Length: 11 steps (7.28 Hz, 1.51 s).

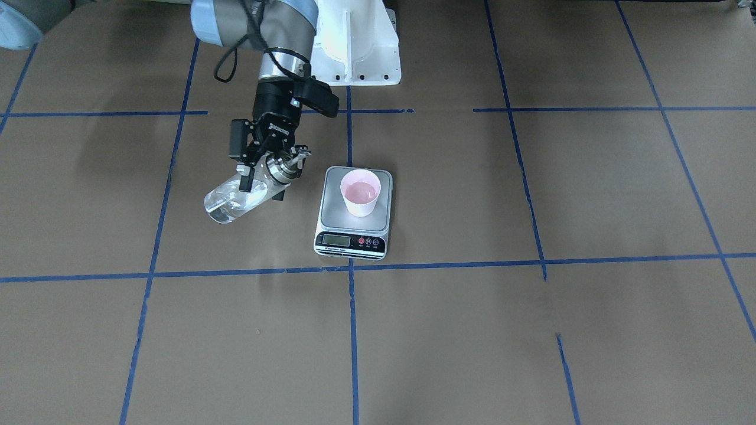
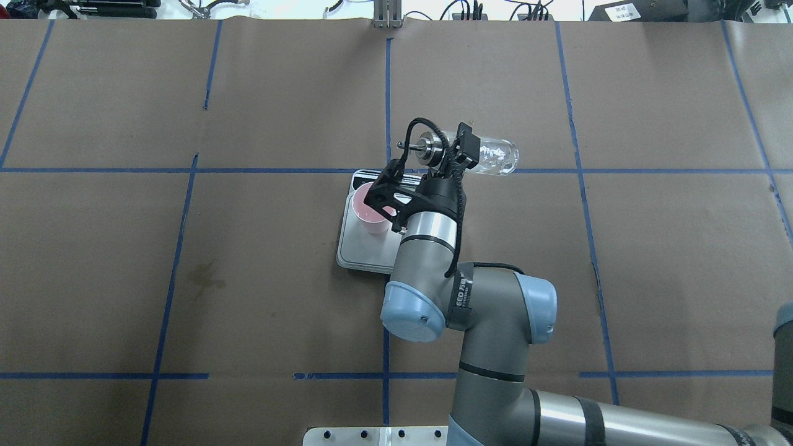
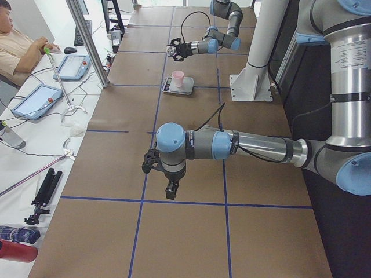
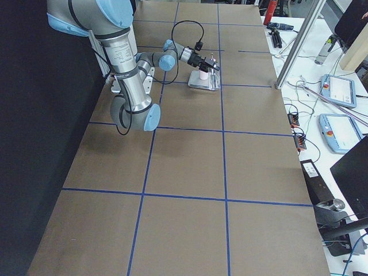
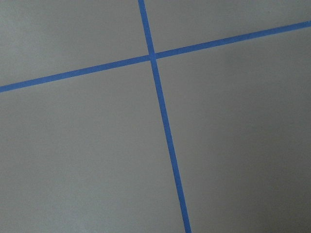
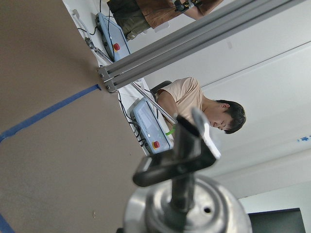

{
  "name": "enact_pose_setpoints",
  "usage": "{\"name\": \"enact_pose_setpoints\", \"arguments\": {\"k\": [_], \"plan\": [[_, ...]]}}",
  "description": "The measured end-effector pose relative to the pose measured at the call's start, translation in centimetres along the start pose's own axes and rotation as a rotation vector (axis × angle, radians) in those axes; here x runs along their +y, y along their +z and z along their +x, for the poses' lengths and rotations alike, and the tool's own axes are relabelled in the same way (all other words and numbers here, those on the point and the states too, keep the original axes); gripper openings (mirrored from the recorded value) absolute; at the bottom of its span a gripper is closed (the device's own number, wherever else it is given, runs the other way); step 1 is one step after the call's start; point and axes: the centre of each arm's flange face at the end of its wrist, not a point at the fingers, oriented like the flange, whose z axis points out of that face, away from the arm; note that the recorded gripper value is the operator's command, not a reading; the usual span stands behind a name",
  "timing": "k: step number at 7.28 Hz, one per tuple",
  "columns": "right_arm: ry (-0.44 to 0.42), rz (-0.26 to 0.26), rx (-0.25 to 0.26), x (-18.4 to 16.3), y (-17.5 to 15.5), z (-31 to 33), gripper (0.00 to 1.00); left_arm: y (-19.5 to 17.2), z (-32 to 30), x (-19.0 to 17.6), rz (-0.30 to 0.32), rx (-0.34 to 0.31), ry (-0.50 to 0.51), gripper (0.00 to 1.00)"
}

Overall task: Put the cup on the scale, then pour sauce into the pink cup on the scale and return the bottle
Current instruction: 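Tilt the glass bottle with the right gripper to pour into the pink cup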

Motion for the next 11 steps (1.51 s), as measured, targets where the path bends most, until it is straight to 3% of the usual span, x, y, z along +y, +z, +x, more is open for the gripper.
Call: {"name": "enact_pose_setpoints", "arguments": {"k": [5, 11], "plan": [[-0.291, 0.06, 0.145, 2.6, -0.6, -3.2, 0.0, -0.1, 0.1, 0.0, 0.002, 0.001, 0.002, 1.0], [-0.512, 0.077, 0.222, 2.6, -1.2, -3.2, 0.0, 0.0, 0.0, 0.0, 0.001, 0.001, 0.001, 1.0]]}}
